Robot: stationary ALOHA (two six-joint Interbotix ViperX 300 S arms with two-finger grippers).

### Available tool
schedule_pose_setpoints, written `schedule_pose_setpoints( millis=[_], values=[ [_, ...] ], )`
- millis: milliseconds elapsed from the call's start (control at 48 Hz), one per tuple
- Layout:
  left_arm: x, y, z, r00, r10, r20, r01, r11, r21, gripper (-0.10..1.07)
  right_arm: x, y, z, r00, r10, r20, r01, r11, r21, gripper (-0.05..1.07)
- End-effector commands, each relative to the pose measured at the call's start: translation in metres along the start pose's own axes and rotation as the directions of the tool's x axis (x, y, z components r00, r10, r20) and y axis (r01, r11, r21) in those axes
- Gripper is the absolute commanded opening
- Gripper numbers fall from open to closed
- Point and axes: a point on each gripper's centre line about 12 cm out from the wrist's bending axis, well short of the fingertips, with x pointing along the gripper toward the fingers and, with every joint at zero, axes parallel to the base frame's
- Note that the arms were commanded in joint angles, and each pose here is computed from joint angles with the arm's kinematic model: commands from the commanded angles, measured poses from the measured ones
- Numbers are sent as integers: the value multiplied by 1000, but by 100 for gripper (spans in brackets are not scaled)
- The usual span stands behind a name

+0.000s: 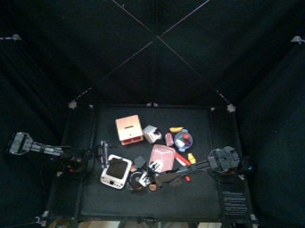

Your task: Grab salmon sushi

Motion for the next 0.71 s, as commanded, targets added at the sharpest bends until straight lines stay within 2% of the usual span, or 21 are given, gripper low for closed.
schedule_pose_setpoints(
  millis=[0, 292, 458, 583, 688],
  values=[
    [3, 0, 6, 1000, 2, 17, -2, 1000, -4, 99, -27, -20, 6, 999, 28, 32, -29, 998, 52, 88],
    [2, 0, 5, 1000, 2, 15, -2, 1000, -4, 99, -26, -67, -23, 999, -49, 17, 46, 988, 147, 88],
    [2, -1, 6, 1000, -1, 16, 1, 1000, -5, 99, -22, -110, -42, 995, -98, 2, 95, 971, 219, 88],
    [3, -1, 7, 1000, -3, 20, 3, 1000, -3, 99, -14, -141, -51, 992, -124, 24, 114, 964, 240, 88],
    [4, -1, 9, 1000, -2, 26, 2, 1000, -3, 99, 3, -165, -54, 990, -127, 52, 110, 960, 255, 88]
  ],
)
